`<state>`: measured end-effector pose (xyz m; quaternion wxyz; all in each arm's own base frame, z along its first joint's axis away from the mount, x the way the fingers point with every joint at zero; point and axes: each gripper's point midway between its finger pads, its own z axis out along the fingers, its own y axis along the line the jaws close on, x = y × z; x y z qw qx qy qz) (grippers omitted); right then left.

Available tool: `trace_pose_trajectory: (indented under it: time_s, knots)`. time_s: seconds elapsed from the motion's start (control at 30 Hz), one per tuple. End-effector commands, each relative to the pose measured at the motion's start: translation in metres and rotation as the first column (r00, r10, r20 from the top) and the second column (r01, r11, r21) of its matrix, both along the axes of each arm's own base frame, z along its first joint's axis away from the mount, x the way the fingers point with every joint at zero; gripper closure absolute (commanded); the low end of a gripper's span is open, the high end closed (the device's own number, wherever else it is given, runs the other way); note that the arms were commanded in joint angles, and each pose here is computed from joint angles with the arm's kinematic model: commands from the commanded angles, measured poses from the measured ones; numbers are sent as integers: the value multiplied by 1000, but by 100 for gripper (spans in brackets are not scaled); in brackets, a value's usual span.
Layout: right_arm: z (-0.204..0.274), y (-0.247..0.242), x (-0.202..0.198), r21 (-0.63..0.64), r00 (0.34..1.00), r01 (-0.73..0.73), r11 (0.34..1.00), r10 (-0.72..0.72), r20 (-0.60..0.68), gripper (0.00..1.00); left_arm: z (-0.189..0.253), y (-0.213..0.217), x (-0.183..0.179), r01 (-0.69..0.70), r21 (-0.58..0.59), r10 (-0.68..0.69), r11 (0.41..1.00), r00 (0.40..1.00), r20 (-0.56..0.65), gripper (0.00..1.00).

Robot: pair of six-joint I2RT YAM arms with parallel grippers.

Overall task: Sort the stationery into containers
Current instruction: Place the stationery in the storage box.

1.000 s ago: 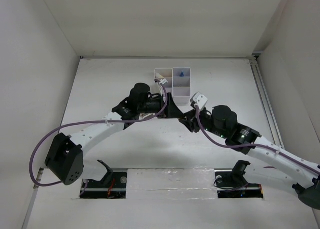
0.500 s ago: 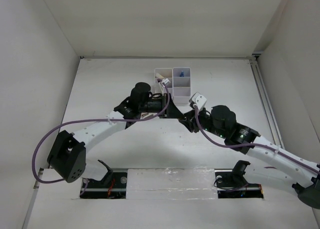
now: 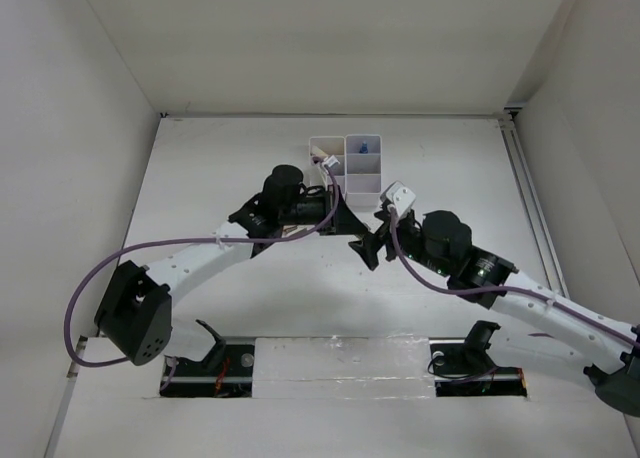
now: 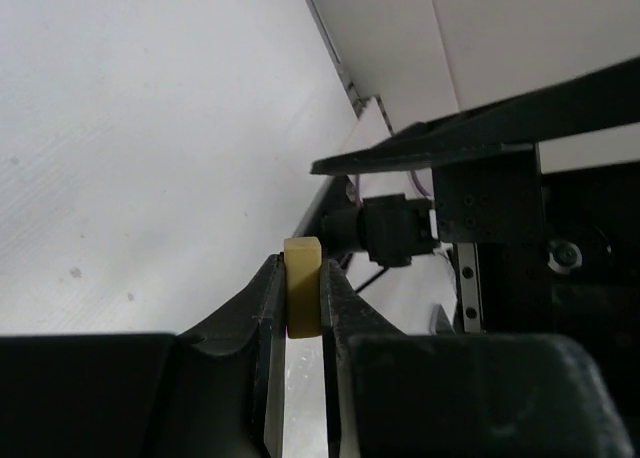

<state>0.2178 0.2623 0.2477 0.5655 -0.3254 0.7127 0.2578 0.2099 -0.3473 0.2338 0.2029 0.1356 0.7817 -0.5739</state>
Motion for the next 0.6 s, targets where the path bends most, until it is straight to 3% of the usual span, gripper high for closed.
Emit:
trace_pose_trajectory:
  time_s: [0.0,0.07,0.2,0.33,0.4,0.57]
  knots:
    - [25,0,4,100,998,35,994,-39,44,1,27,3,32,-150,3,149,989,982,119,100]
    - [28,-4,4,124,997,55,991,-61,41,1,24,9,48,-248,45,240,968,961,136,100]
    - [35,-28,11,198,977,207,958,-212,3,1,18,26,95,-478,108,451,872,868,206,100]
    - [41,-76,26,290,871,488,824,-483,-91,1,-6,33,138,-610,214,558,763,788,260,100]
    - [43,-89,27,333,826,561,758,-540,-161,1,-7,35,155,-647,237,589,725,761,273,100]
    - [33,-110,23,276,759,651,707,-615,-214,1,-38,35,190,-704,326,645,631,709,283,100]
